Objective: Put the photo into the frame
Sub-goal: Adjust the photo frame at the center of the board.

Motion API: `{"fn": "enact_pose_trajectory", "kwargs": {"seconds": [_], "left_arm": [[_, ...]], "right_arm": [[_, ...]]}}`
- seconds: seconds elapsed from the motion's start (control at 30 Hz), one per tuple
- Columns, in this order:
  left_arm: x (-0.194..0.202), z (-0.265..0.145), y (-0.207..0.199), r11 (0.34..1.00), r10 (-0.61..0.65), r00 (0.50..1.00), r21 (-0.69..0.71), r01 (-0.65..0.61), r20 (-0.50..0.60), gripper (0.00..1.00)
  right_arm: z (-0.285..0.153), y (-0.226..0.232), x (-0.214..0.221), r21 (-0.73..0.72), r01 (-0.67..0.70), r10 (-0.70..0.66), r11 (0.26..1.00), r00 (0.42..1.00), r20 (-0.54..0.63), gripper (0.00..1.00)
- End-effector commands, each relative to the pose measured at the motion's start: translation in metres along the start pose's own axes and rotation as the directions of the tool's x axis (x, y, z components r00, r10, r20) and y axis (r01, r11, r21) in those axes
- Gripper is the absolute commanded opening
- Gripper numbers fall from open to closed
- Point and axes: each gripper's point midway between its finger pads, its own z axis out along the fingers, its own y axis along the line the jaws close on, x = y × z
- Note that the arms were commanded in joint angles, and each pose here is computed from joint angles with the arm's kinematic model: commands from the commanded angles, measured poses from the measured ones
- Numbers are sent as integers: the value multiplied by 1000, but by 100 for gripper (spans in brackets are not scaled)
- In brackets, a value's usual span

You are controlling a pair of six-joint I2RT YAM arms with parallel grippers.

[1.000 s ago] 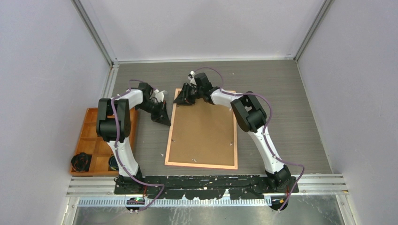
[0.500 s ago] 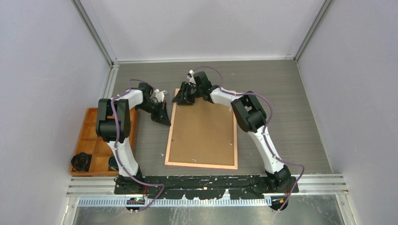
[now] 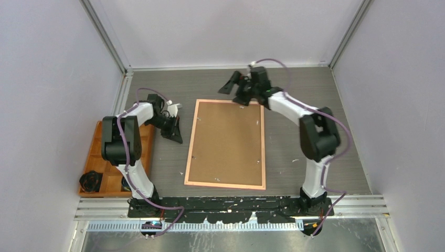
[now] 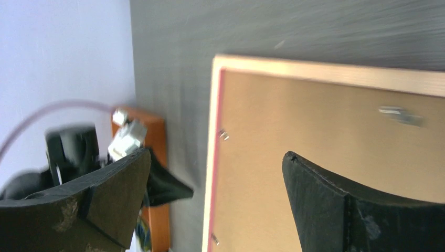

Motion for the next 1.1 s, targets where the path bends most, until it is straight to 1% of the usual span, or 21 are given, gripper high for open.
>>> {"fn": "enact_pose_trajectory", "kwargs": {"seconds": [0.0,0.1,0.23,0.4,0.53,0.63,0.7,0.87,0.93,1.07], "left_arm": [[22,-7,-3,994,111,993,-14,-111,-39,2],[34,-4,-7,984,174,982,-21,-176,-79,2],[45,-3,-13,969,241,964,-21,-245,-116,1],[55,5,-21,944,318,932,-29,-328,-174,1],[58,19,-25,932,337,909,-51,-359,-247,1],[60,29,-38,922,365,890,-30,-387,-274,0],[62,38,-53,903,407,864,-12,-430,-296,0],[64,58,-90,867,479,813,35,-497,-332,1],[61,67,-109,855,505,798,64,-514,-330,1],[66,86,-150,823,565,755,163,-544,-333,1]], "right_arm": [[-50,-86,-6,277,-78,38,958,988,147,100],[-67,-125,8,352,-114,65,929,987,148,100],[-69,-150,28,392,-133,94,910,989,119,100],[-52,-151,37,362,-171,153,916,985,80,100],[-30,-146,36,332,-208,204,920,978,48,100],[-9,-129,27,289,-217,217,932,976,31,100],[7,-113,24,262,-209,214,942,977,7,100],[55,-64,27,180,-172,192,968,977,-98,100],[74,-44,33,146,-153,175,977,973,-148,100],[102,-11,62,72,-125,140,990,948,-286,100]]}}
